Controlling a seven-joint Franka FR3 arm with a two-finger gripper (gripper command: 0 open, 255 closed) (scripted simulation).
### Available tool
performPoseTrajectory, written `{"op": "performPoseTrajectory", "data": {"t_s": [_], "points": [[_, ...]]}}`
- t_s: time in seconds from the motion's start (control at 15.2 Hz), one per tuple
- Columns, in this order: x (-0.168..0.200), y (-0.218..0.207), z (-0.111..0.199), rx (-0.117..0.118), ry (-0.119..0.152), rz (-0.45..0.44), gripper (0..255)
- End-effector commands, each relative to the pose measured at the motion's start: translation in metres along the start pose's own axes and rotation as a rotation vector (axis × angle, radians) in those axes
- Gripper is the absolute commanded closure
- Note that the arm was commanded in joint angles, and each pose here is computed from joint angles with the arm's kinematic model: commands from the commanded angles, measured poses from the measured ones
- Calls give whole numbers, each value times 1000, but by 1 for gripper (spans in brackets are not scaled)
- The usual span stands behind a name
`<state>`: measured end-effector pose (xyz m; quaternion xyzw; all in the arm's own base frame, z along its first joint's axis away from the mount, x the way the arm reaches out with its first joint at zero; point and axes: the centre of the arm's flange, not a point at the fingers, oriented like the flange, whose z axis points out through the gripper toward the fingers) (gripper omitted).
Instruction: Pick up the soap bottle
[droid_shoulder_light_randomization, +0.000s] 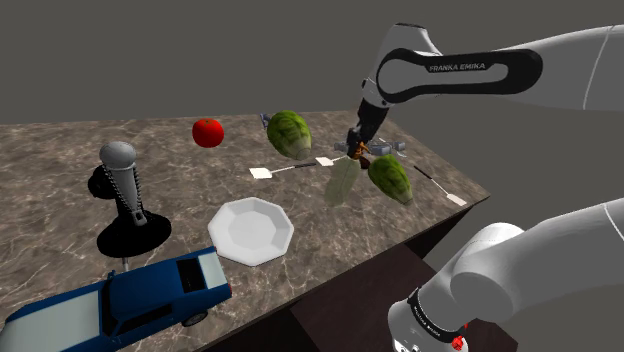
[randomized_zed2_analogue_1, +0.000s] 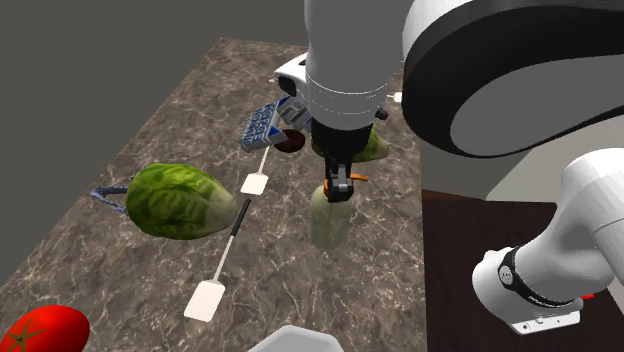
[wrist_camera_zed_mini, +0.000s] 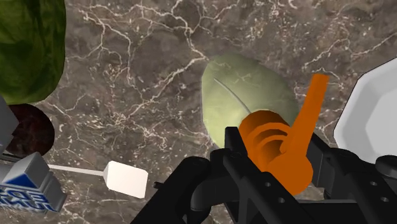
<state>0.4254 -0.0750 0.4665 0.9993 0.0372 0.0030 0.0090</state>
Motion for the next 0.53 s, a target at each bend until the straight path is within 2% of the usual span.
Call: {"op": "performPoseTrajectory", "data": {"t_s": [0.0, 0.33, 0.46], "points": [[0, 0, -11, 0, 0, 0, 255], [0, 1, -37, 0, 0, 0, 255], [0, 1, -38, 0, 0, 0, 255]]}}
